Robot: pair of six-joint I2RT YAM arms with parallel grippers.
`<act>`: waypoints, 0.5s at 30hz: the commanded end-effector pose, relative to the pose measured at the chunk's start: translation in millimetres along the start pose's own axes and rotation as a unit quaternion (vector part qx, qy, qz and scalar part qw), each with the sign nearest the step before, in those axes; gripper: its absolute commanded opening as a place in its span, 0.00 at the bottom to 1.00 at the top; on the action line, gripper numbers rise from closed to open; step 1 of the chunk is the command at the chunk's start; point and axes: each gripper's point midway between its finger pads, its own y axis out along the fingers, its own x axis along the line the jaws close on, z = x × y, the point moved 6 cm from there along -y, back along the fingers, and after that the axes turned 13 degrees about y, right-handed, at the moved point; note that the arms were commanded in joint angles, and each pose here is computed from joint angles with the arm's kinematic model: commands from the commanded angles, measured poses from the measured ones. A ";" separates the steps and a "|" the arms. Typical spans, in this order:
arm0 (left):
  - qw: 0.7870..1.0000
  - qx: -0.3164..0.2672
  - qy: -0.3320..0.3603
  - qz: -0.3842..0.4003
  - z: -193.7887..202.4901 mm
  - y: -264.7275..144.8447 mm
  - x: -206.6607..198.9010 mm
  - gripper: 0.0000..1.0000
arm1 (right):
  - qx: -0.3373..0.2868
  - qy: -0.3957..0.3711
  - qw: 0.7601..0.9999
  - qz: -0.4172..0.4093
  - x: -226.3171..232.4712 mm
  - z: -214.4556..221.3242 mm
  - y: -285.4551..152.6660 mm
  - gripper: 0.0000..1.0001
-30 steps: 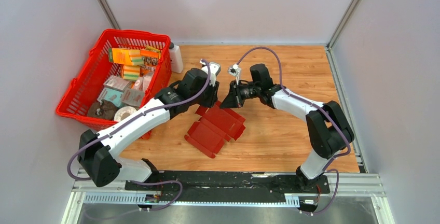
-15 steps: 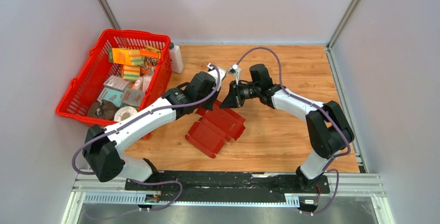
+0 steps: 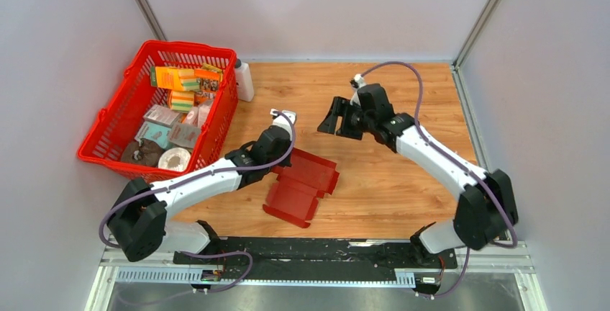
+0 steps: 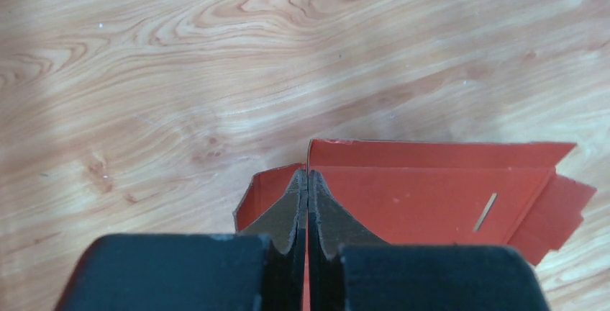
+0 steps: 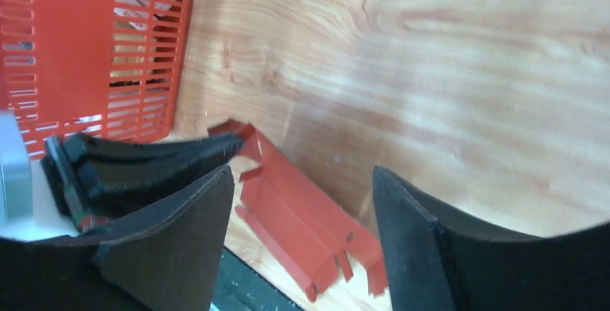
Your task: Fold the paper box
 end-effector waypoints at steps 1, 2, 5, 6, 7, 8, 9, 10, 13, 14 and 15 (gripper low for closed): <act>0.983 -0.144 -0.116 -0.010 -37.3 -8.2 1.6 0.00 | -0.084 0.144 0.986 -0.020 24.5 13.0 -28.2 0.79; 0.977 -0.168 -0.128 -0.005 -43.8 -10.1 1.0 0.00 | -0.080 0.168 0.982 -0.031 24.6 20.4 -30.0 0.80; 0.971 -0.187 -0.146 -0.001 -40.6 -7.8 0.1 0.00 | -0.062 0.287 0.955 -0.027 29.4 28.4 -24.8 0.80; 0.970 -0.192 -0.148 0.001 -39.7 -7.2 -0.4 0.00 | -0.055 0.304 0.951 -0.026 34.1 28.0 -24.9 0.80; 0.969 -0.199 -0.148 0.008 -38.4 -6.2 -1.8 0.00 | -0.042 0.322 0.946 -0.013 32.6 31.4 -23.4 0.79; 0.969 -0.198 -0.148 0.008 -37.0 -5.5 -2.0 0.00 | -0.037 0.354 0.934 -0.014 35.1 31.3 -20.4 0.79; 0.969 -0.197 -0.151 0.005 -35.4 -4.7 -1.6 0.00 | -0.034 0.369 0.929 -0.013 32.2 36.1 -16.3 0.77; 0.967 -0.204 -0.153 0.009 -35.3 -3.9 -2.4 0.00 | -0.043 0.380 0.924 -0.023 34.2 33.6 -13.1 0.75; 0.963 -0.217 -0.157 0.018 -34.3 -3.1 -4.4 0.00 | -0.062 0.423 0.904 0.002 24.1 34.8 -1.7 0.67; 0.963 -0.219 -0.158 0.017 -34.4 -2.7 -4.1 0.00 | -0.061 0.433 0.899 0.011 19.6 36.2 3.2 0.65; 0.963 -0.219 -0.158 0.017 -33.6 -2.3 -4.4 0.00 | -0.063 0.447 0.892 0.014 17.8 36.2 5.2 0.61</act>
